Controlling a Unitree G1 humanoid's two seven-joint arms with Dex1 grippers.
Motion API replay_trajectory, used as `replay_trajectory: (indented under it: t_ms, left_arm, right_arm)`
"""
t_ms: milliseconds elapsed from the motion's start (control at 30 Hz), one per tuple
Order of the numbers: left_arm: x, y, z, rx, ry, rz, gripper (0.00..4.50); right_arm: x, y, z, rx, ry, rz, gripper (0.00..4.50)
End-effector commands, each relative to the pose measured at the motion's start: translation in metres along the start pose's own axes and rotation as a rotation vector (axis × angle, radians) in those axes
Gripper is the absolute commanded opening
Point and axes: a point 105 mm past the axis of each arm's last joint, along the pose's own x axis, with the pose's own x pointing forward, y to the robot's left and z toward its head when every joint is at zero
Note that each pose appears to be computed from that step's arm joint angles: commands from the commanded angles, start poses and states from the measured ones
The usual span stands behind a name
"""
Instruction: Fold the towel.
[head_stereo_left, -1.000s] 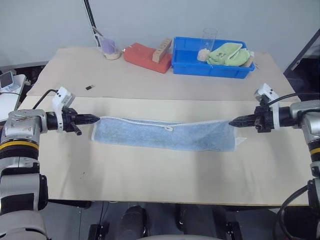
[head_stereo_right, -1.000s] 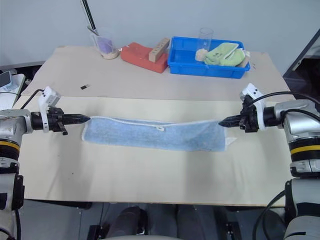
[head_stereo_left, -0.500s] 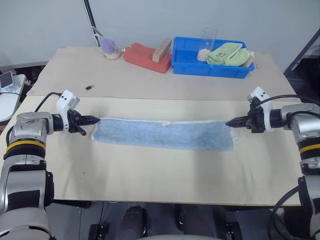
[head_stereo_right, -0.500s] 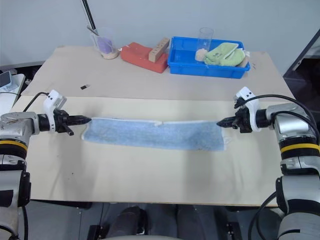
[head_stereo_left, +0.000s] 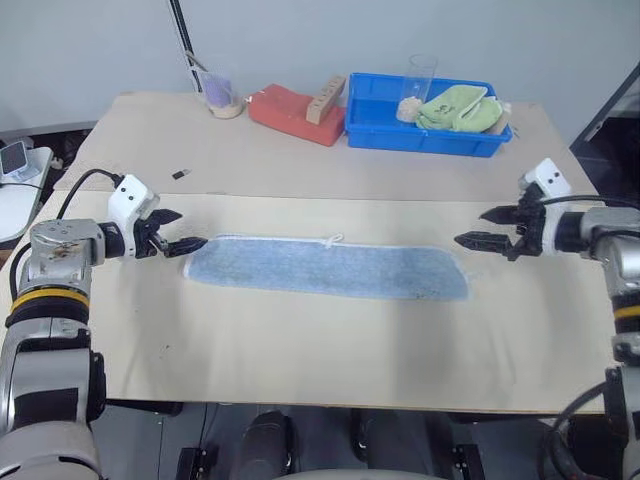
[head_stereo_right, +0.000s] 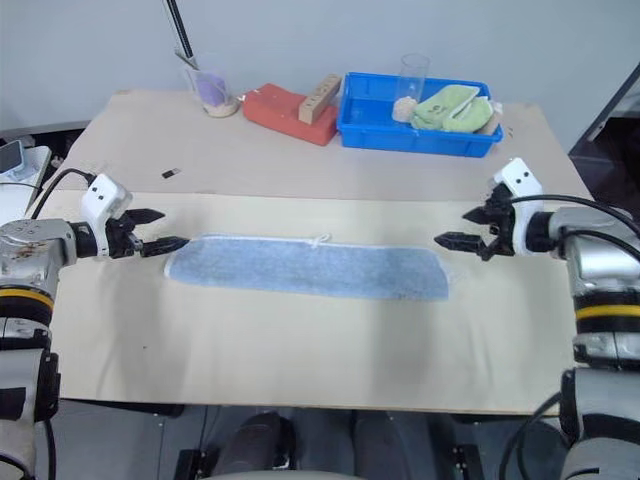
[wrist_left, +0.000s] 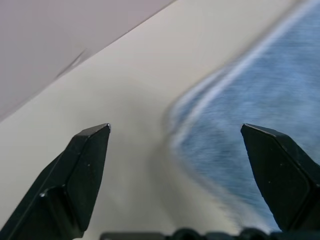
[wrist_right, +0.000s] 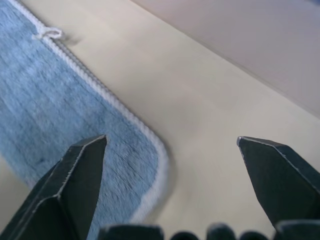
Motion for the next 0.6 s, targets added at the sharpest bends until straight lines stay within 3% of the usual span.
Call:
replay_trajectory:
  t_ms: [33, 167, 333, 500, 600]
  left_arm:
    - [-0.001, -0.041, 0.049, 0.147, -0.157, -0.198, 4.5]
    - [0.011, -0.098, 0.065, 0.209, -0.225, -0.385, 4.5]
    - [0.021, -0.137, 0.076, 0.28, -0.267, -0.499, 4.5]
    - [0.025, -0.148, 0.08, 0.316, -0.281, -0.532, 4.5]
    - [0.027, -0.148, 0.078, 0.315, -0.282, -0.532, 4.5]
  right_arm:
    - [-0.021, 0.014, 0.007, -0.008, -0.063, -0.073, 4.46]
    - [-0.03, 0.036, -0.018, 0.127, -0.082, -0.157, 4.46]
    - [-0.03, 0.05, -0.048, 0.329, -0.089, -0.305, 4.46]
    - [-0.018, 0.075, -0.069, 0.496, -0.092, -0.3, 4.46]
    - [-0.007, 0.075, -0.073, 0.559, -0.115, -0.321, 4.46]
